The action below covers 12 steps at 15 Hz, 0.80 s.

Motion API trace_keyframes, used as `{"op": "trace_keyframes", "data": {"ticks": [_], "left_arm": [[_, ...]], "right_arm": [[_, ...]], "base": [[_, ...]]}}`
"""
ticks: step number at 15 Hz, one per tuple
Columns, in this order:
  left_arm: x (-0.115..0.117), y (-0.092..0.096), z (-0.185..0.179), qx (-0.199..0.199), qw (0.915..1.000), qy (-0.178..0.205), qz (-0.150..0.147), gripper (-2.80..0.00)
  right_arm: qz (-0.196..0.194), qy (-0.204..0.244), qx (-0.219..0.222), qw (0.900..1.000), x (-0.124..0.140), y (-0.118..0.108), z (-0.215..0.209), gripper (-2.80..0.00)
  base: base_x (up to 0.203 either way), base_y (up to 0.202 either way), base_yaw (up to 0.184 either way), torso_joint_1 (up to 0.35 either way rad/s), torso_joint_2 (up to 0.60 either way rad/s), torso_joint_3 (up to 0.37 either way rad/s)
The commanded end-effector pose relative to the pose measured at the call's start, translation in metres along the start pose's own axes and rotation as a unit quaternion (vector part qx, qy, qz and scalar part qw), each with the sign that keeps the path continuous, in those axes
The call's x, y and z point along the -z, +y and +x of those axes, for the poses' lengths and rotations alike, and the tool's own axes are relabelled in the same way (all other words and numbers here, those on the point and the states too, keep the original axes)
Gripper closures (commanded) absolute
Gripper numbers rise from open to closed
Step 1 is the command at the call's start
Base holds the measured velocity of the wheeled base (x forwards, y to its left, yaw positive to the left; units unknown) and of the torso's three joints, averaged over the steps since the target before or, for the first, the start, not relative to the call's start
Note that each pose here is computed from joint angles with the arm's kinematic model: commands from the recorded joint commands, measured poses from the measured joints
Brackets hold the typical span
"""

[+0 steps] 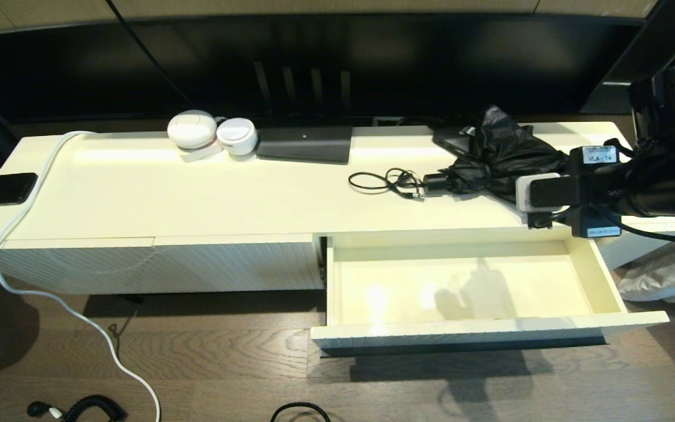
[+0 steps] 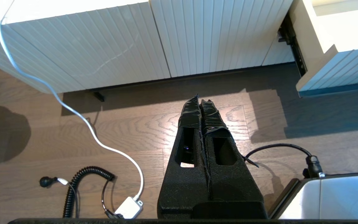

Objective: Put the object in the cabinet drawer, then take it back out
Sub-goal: Put the umbrella in the drawer

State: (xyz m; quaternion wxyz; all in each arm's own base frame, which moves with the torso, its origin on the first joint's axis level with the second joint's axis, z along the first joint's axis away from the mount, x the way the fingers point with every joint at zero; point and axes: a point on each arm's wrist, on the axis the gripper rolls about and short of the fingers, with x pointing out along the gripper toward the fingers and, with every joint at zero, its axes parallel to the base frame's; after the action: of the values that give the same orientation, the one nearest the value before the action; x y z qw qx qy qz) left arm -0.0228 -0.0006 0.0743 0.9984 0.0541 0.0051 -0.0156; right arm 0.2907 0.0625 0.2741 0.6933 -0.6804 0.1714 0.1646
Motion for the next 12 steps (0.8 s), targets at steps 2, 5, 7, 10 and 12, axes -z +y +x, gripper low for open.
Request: {"op": "trace_keyframes", "data": {"ticks": [2, 5, 7, 10, 12], "left_arm": [[0.0, 0.0, 0.0, 0.001, 1.0, 0.0, 0.0, 0.0], [0.0, 0.0, 0.0, 0.001, 1.0, -0.001, 0.0, 0.0], [0.0, 0.0, 0.0, 0.001, 1.0, 0.0, 0.0, 0.0], [0.0, 0.0, 0.0, -0.001, 1.0, 0.0, 0.0, 0.0], [0.0, 0.0, 0.0, -0.001, 1.0, 0.0, 0.0, 0.0]], "right_arm": [[-0.01, 0.002, -0.015, 1.0, -0.004, 0.002, 0.019, -2.8], [-0.014, 0.001, -0.012, 1.0, -0.008, -0.004, 0.034, -2.8], [-0.019, 0.002, -0.003, 1.0, -0.011, -0.016, 0.053, -2.8], [-0.019, 0.009, -0.002, 1.0, -0.009, -0.021, 0.07, -2.8], [-0.018, 0.014, 0.002, 1.0, -0.008, -0.026, 0.087, -2.8]], "base": [[0.0, 0.0, 0.0, 0.0, 0.0, 0.0], [0.0, 0.0, 0.0, 0.0, 0.0, 0.0], [0.0, 0.0, 0.0, 0.0, 0.0, 0.0], [0.0, 0.0, 0.0, 0.0, 0.0, 0.0], [0.0, 0.0, 0.0, 0.0, 0.0, 0.0]]}}
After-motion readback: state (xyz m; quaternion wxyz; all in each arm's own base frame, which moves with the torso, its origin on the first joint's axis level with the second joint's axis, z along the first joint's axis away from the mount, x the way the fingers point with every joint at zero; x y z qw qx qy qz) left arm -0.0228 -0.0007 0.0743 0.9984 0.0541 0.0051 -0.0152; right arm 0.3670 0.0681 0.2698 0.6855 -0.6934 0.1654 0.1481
